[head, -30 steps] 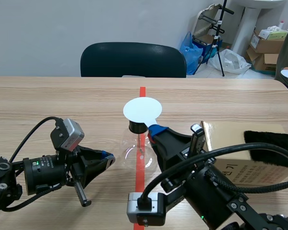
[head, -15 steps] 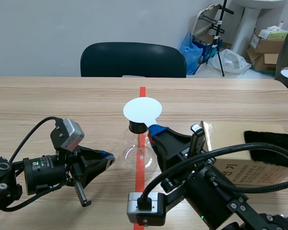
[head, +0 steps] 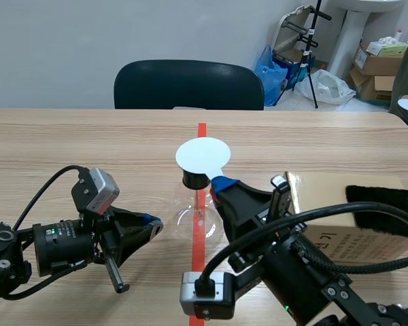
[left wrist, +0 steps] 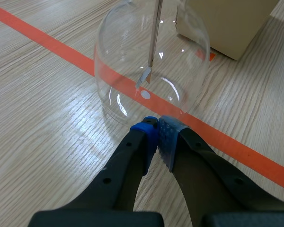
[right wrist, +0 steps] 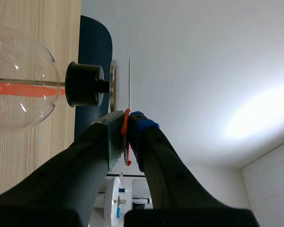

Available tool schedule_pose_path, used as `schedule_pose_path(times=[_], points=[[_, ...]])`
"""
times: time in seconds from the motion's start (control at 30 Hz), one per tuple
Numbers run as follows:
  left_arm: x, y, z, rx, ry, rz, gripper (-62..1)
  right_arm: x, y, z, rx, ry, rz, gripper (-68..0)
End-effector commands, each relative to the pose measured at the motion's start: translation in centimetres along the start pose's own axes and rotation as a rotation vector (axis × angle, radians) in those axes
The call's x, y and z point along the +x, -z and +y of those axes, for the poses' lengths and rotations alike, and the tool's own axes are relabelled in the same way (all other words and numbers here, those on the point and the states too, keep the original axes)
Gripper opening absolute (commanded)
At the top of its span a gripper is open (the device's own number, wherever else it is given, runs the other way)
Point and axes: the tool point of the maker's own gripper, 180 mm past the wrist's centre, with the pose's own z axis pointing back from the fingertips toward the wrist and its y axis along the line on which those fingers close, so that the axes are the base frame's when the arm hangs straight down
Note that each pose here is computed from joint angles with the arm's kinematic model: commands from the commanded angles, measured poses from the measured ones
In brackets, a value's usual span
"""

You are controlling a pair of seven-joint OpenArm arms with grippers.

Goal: Do the electroscope experiment

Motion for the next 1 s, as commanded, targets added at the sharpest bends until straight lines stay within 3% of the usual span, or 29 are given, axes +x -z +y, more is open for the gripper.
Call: schedule_pose_path(times=[0.0,0.13,0.43,0.7,0.8,0.97], points=[[1.4,0.1,0.2,-0.002,0.007,-0.044,-57.8,-1.1,0.4,-0.9,-0.031,-0.026,0.016,-66.5],[1.4,0.1,0.2,-0.002,0.007,-0.044,-57.8,-2.3,0.4,-0.9,-0.032,-0.025,0.086,-66.5],[1.4,0.1,0.2,-0.002,0.007,-0.044,-57.8,-6.6,-0.5,-1.0,-0.035,-0.021,0.328,-66.5],[1.4,0.1,0.2,-0.002,0.007,-0.044,-57.8,-9.5,-1.8,-1.0,-0.037,-0.018,0.507,-66.5],[1.4,0.1,0.2,-0.002,0.007,-0.044,-57.8,-10.1,-2.2,-1.0,-0.037,-0.016,0.544,-66.5],[1.4,0.1,0.2,-0.002,0.007,-0.044,-57.8,-10.3,-2.3,-0.8,-0.03,-0.002,0.556,-66.5]])
